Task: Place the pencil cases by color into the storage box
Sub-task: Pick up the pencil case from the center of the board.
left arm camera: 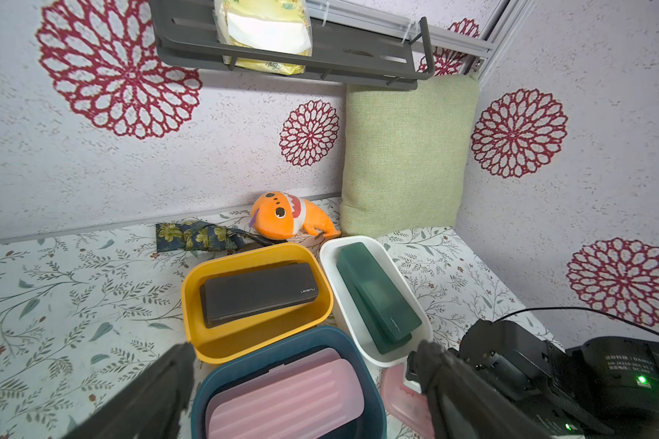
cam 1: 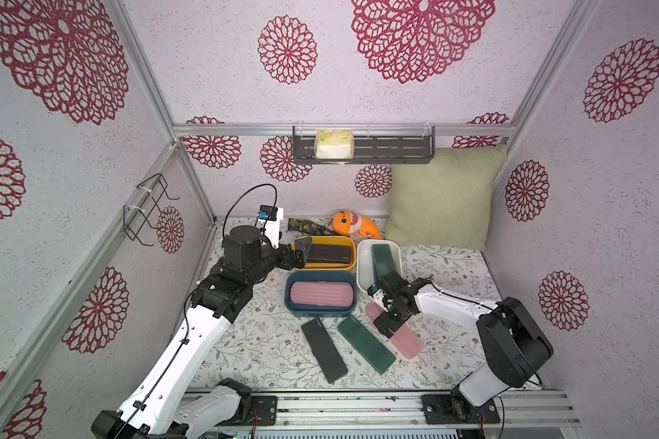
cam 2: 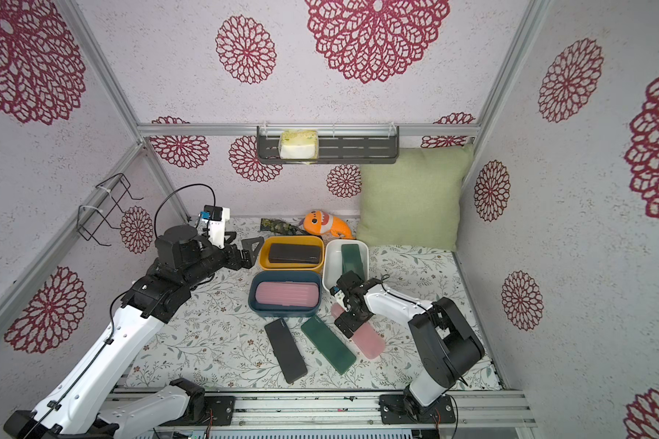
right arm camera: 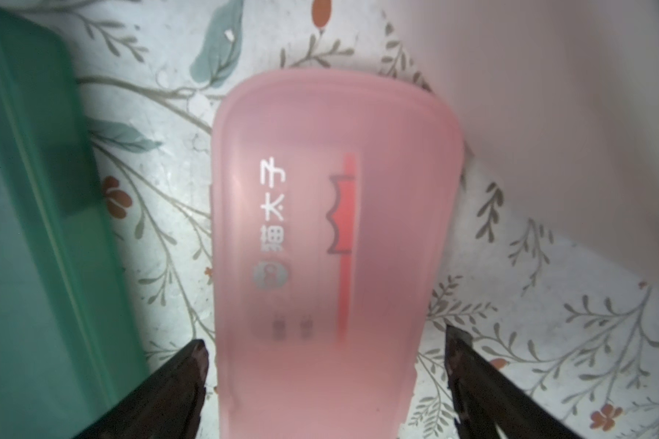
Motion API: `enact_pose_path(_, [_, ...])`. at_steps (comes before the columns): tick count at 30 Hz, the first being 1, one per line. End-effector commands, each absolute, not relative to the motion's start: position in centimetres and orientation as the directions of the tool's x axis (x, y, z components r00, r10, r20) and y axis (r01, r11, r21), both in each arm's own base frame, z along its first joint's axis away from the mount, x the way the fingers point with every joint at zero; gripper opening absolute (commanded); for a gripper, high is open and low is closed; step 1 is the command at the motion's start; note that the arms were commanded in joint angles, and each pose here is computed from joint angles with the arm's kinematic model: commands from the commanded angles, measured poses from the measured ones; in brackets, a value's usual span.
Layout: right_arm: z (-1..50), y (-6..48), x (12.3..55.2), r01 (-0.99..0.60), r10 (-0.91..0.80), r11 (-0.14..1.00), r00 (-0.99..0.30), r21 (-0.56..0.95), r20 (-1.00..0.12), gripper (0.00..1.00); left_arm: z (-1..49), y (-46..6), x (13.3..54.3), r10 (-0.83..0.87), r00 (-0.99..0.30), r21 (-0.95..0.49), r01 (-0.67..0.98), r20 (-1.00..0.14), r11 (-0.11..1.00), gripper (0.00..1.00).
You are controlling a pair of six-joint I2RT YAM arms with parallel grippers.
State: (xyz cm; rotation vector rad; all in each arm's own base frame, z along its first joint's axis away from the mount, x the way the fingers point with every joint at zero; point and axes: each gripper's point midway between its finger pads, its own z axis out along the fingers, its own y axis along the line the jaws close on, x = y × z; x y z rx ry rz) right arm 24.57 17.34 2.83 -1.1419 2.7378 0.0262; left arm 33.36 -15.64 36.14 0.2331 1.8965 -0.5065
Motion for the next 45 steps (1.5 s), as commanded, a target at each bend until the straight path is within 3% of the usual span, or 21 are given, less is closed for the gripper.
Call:
enact_pose_path(1, [2.8,17.8,24.2,-0.72,-0.716,0.693,-0.679,-0.045,-0.159,0.99,36.5,-15.1,32.9,-0.073,-0.357,-0.217,0.382,-0.931,0.899,0.97])
enact_pose_path(14, [1.4,17.7,23.7,-0.722,-0.724,0.689,-0.682,-0.062,-0.102,0.99,36.3,-14.2,33.1,-0.084,-0.359,-0.211,0.331,-0.93,0.92,0.97])
enact_pose_path(20, [1.3,17.6,23.7,-0.718,-0.722,0.691,-0.685,-0.076,-0.096,0.9,36.1,-14.0,33.2,-0.089,-0.362,-0.212,0.317,-0.928,0.924,0.97])
enact_pose_path(31, [2.3,17.6,24.2,-0.72,-0.726,0.688,-0.676,-0.094,-0.128,0.63,36.0,-13.4,33.5,-0.124,-0.365,-0.232,0.27,-0.923,0.935,0.97])
enact_pose_path(45, [7.8,17.5,24.5,-0.74,-0.747,0.659,-0.62,-0.139,-0.239,0.58,36.8,-13.0,33.0,-0.118,-0.34,-0.218,0.273,-0.933,0.937,0.97])
